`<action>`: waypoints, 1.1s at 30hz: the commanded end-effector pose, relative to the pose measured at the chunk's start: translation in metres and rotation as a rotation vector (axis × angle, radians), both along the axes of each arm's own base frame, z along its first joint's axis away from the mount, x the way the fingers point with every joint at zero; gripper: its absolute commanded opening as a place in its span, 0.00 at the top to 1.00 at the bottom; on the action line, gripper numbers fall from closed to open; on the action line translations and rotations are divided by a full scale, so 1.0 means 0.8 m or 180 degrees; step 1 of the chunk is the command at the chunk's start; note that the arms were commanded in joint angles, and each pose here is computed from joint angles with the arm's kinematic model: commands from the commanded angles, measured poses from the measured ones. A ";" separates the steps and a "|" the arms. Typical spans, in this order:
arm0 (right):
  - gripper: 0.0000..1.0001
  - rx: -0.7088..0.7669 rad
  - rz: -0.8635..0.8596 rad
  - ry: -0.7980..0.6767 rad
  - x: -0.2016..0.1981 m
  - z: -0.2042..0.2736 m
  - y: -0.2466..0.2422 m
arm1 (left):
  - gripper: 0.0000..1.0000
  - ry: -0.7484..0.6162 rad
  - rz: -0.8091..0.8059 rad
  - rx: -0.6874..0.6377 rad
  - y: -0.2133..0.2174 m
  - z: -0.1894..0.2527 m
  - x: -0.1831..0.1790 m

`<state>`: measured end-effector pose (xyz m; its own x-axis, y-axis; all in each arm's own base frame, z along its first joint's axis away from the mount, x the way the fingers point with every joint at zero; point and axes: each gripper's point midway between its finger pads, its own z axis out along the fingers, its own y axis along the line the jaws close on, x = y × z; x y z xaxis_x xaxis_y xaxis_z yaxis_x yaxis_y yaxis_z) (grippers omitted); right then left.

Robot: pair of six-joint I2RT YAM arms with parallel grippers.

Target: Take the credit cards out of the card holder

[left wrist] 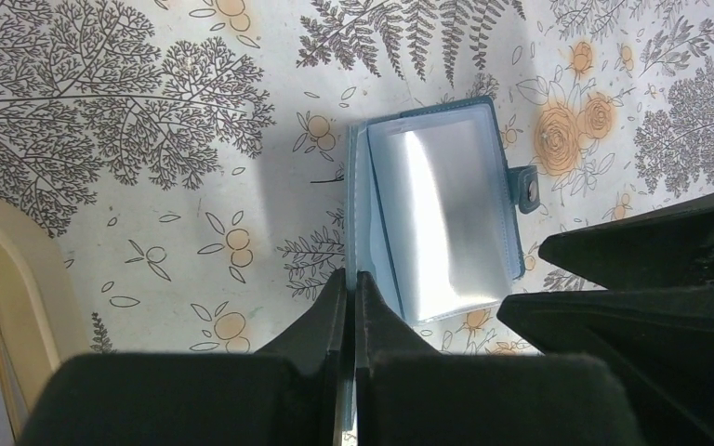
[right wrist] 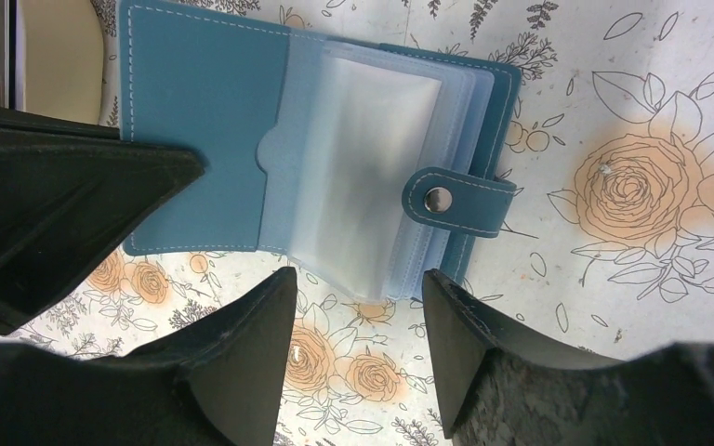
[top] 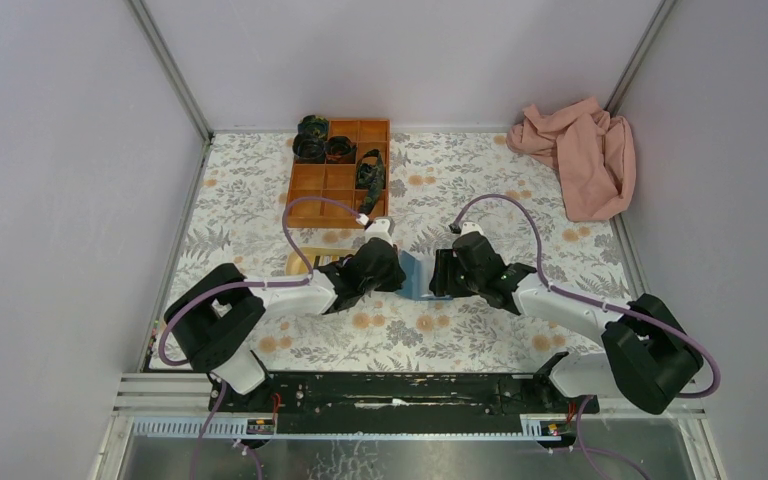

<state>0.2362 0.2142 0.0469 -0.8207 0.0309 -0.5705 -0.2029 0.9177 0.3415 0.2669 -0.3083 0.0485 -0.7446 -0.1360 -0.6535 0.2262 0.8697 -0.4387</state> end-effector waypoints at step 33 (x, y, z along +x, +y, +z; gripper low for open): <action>0.43 0.0480 0.0134 -0.0095 0.018 0.017 0.047 | 1.00 0.0043 -0.0098 -0.0103 -0.005 -0.016 -0.001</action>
